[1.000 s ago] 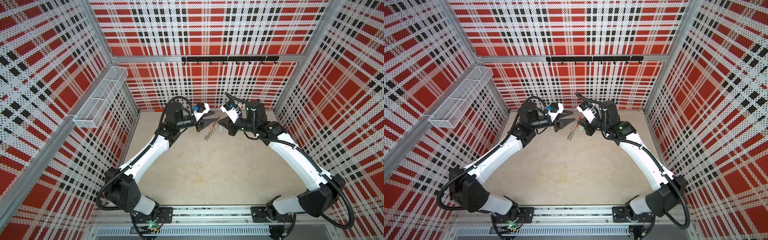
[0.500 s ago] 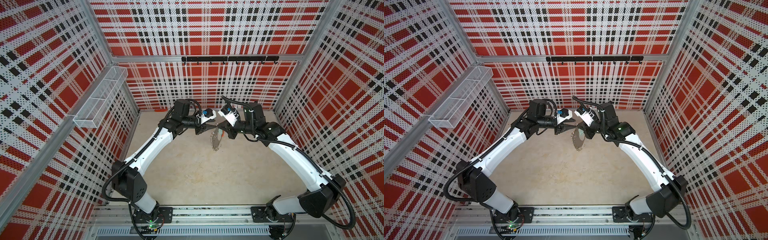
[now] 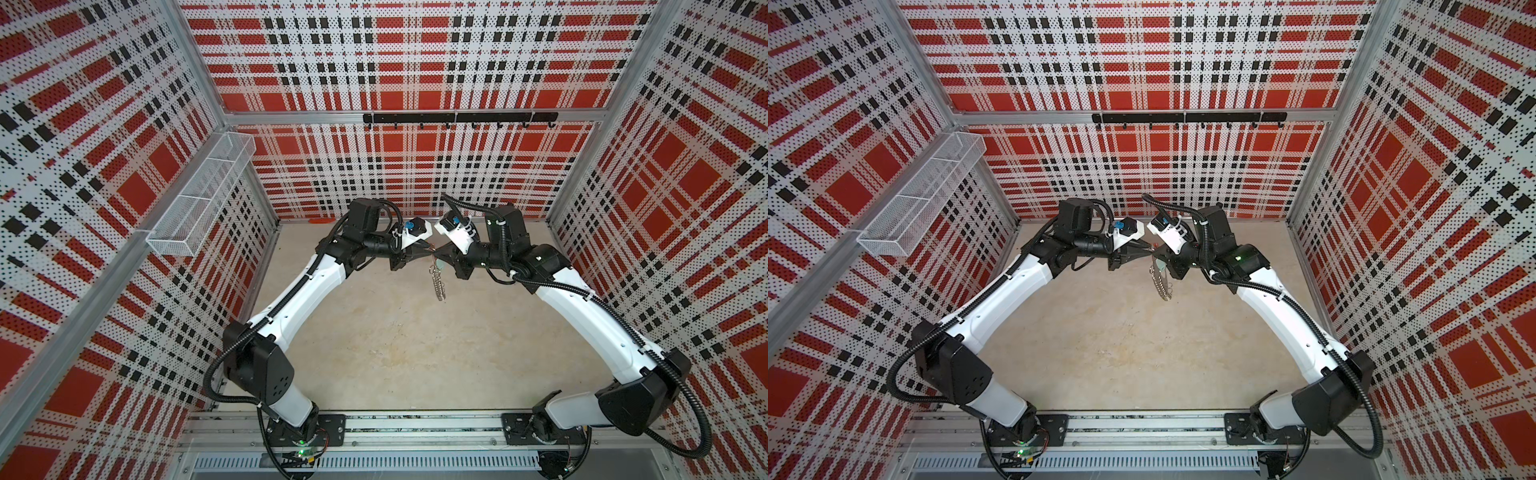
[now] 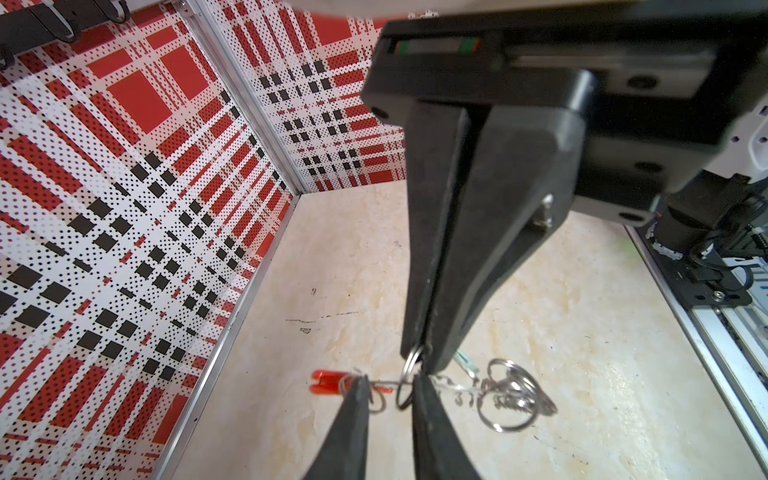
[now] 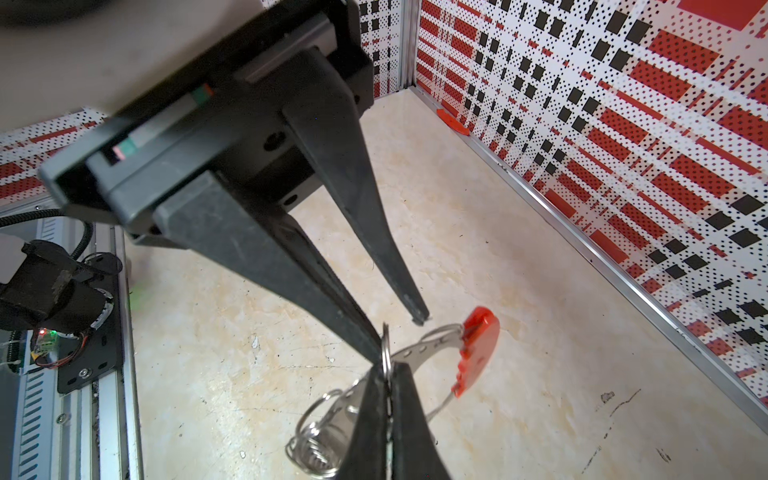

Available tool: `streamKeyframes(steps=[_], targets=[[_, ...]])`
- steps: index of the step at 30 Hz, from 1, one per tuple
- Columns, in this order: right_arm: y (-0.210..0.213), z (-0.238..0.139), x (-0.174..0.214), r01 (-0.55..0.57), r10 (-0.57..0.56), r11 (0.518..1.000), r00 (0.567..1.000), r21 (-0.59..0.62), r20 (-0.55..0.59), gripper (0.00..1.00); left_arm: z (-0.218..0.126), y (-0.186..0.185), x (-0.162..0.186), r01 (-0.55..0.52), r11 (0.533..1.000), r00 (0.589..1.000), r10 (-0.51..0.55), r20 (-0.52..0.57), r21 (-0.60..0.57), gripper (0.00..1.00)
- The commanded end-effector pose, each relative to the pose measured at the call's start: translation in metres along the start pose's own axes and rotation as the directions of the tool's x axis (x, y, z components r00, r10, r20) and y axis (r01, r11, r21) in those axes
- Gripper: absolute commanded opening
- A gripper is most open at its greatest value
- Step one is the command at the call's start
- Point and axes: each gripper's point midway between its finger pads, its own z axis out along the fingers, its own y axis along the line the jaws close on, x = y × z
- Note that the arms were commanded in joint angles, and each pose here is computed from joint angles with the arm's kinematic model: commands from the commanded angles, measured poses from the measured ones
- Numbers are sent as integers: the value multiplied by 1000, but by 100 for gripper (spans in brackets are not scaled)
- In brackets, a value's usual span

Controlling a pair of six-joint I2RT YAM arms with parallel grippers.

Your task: Put the keys on the keyring

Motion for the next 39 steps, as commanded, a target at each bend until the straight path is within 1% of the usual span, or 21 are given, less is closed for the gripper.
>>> streamKeyframes(steps=[1,3,4,9,10,12,14,15,17,19,21,23,29,33,35,39], targets=[[13,-5,-16,49,-47,998,998,-34,49,0,-2,0,-12,-25,1000,999,25,27,18,15],[13,-4,-16,47,-45,998,998,-37,51,0,-2,-1,-12,-28,999,999,28,27,23,3],[13,-4,-16,45,-43,998,998,-37,51,0,-1,-2,-12,-27,999,999,26,27,27,0],[9,-4,-18,13,-12,1000,998,-17,68,0,-1,-4,-11,-13,999,999,11,41,49,0],[6,-5,-20,-3,3,1000,997,0,78,3,-1,-3,-12,4,999,999,-6,52,48,0],[-1,-12,-23,-60,59,998,990,5,131,32,-3,5,-17,61,998,993,-63,98,29,0],[-9,-26,-30,-130,132,991,967,-21,216,38,-6,11,-23,127,992,980,-127,151,7,0],[-13,-33,-32,-164,169,986,951,-44,257,43,-7,12,-24,153,988,972,-151,180,3,0],[-20,-45,-33,-214,228,974,920,-79,318,46,-11,11,-29,173,985,958,-168,230,-1,0],[-24,-54,-32,-248,277,961,893,-125,354,50,-15,8,-34,180,984,945,-174,276,2,0],[-27,-59,-31,-274,323,945,869,-181,374,50,-20,6,-38,182,983,934,-176,310,11,0],[-24,-60,-30,-273,352,930,854,-245,383,50,-23,5,-43,192,981,922,-189,337,25,0],[-13,-54,-34,-242,385,895,842,-374,378,49,-27,5,-51,200,978,906,-205,369,53,0],[-14,-50,-35,-237,393,888,838,-395,379,49,-30,4,-57,197,979,899,-205,388,62,0],[-13,-50,-38,-229,389,888,837,-399,385,46,-31,4,-60,195,978,896,-207,392,69,0],[-11,-49,-41,-216,382,887,840,-408,386,45,-31,4,-62,193,978,893,-208,400,78,0]])
